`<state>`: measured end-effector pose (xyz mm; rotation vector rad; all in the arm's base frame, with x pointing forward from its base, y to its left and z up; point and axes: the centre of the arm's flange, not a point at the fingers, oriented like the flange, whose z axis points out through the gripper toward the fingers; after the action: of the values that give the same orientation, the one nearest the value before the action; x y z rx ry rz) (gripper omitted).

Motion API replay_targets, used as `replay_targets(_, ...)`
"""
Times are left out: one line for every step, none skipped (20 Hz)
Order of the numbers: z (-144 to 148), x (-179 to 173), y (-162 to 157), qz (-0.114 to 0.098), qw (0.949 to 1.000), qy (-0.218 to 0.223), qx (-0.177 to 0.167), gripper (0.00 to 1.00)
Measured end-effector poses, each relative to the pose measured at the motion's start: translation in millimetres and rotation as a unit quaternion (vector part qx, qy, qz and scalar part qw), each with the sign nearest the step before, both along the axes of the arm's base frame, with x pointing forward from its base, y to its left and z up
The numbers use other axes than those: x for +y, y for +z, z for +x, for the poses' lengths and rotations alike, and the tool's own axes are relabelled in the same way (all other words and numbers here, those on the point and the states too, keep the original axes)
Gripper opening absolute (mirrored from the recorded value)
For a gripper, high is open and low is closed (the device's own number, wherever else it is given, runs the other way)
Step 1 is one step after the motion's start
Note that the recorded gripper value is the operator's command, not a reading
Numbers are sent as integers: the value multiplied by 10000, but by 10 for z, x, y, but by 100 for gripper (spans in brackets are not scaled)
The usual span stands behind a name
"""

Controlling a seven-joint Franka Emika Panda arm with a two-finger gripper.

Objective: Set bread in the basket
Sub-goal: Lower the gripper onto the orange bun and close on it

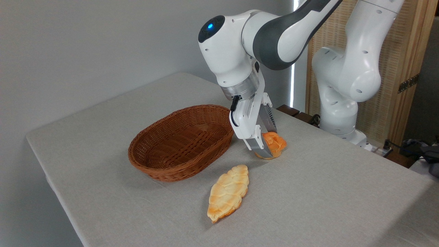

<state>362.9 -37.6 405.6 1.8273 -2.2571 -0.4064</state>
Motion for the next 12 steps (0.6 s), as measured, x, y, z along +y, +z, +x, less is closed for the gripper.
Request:
replay_targets(-1,-3,0,1,10000,-5,0,65)
replay_targets(-1,-4,-1,1,10000,-6,0,55)
replay_targets(-1,-4,-1,1,10000,-6,0,47)
replay_targets(-1,-4,-1,1,10000,-6,0,40)
replay_targets(-1,-4,-1,1,10000,-6,0,39)
replay_targets(-1,-4,-1,1,10000,-6,0,39)
replay_targets(-1,-4,-1,1,10000,-6,0,40)
replay_targets(-1,-4,0,1,10000,-6,0,40)
replay_targets(-1,-4,-1,1,10000,-6,0,40)
replay_targets(-1,-4,0,1,10000,-6,0,40)
replay_targets(-1,-4,0,1,10000,-6,0,40)
replay_targets(-1,-4,0,1,10000,-6,0,40)
